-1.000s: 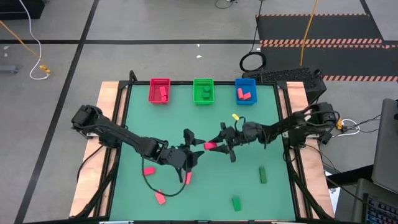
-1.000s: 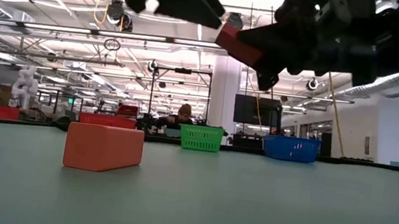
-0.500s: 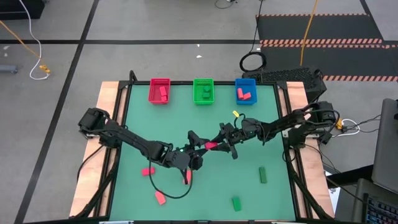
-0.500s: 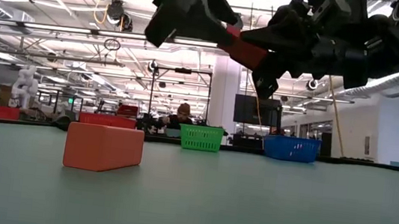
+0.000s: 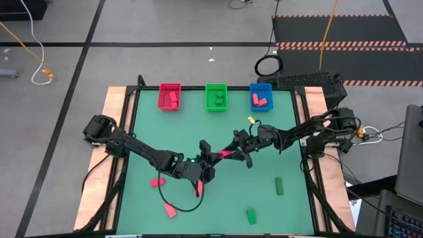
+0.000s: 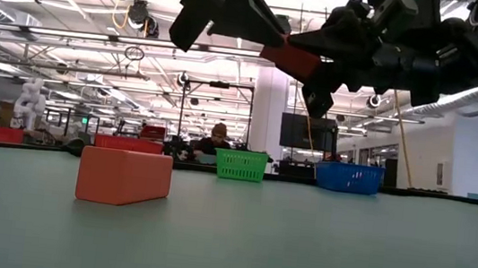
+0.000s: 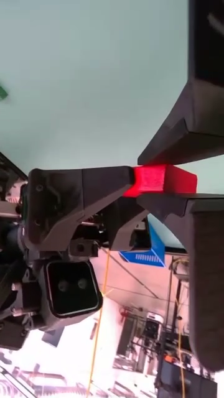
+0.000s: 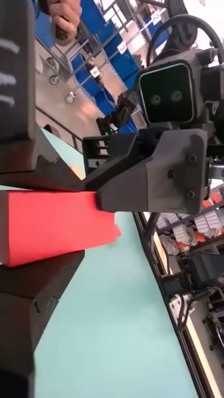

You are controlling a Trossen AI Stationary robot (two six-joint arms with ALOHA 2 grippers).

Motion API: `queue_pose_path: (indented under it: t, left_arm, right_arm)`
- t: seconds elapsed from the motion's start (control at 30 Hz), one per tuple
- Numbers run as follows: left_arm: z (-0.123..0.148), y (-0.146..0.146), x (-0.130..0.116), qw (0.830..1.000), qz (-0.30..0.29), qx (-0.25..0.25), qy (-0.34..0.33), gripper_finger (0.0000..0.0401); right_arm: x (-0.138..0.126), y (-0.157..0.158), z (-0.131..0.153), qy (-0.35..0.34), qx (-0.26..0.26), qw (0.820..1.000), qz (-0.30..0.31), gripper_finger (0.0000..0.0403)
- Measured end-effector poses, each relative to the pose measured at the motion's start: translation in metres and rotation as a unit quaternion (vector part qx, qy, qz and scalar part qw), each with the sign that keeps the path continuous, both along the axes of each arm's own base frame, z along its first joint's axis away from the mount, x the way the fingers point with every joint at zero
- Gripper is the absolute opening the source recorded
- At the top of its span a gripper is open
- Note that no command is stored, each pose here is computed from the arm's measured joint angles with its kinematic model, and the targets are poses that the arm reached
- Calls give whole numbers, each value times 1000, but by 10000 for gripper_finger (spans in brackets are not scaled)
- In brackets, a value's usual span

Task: Sort & place blocks by color
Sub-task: Put the red block into the red basket

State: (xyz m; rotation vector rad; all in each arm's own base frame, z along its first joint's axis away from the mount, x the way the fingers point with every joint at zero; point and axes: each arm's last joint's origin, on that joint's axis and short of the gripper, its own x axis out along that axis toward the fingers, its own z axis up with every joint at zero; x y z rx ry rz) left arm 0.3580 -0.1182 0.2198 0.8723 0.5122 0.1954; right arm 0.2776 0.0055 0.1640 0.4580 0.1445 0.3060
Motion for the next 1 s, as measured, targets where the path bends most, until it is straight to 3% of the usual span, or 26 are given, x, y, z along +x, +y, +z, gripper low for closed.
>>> queue_pose_path:
  t: [0.17, 0.53, 0.73, 0.9, 1.0]
  left_arm:
    - [-1, 1, -1, 1000, 16, 6, 1, 50]
    - [3, 1, -8, 995, 76, 67, 12, 50]
    - [16, 16, -28, 978, 176, 105, 29, 50]
    - [36, 53, -48, 961, 268, 60, 9, 50]
    - [46, 87, -61, 939, 343, 15, -14, 50]
  right_arm:
    - [0, 0, 1, -4, -1, 1000, -6, 144]
    - [0, -6, 0, -4, -13, 1000, -13, 220]
    - [-1, -13, -11, 50, -19, 998, -20, 242]
    - [-4, -14, -20, 99, -21, 995, -22, 243]
    - [-4, -13, -20, 101, -21, 994, -21, 241]
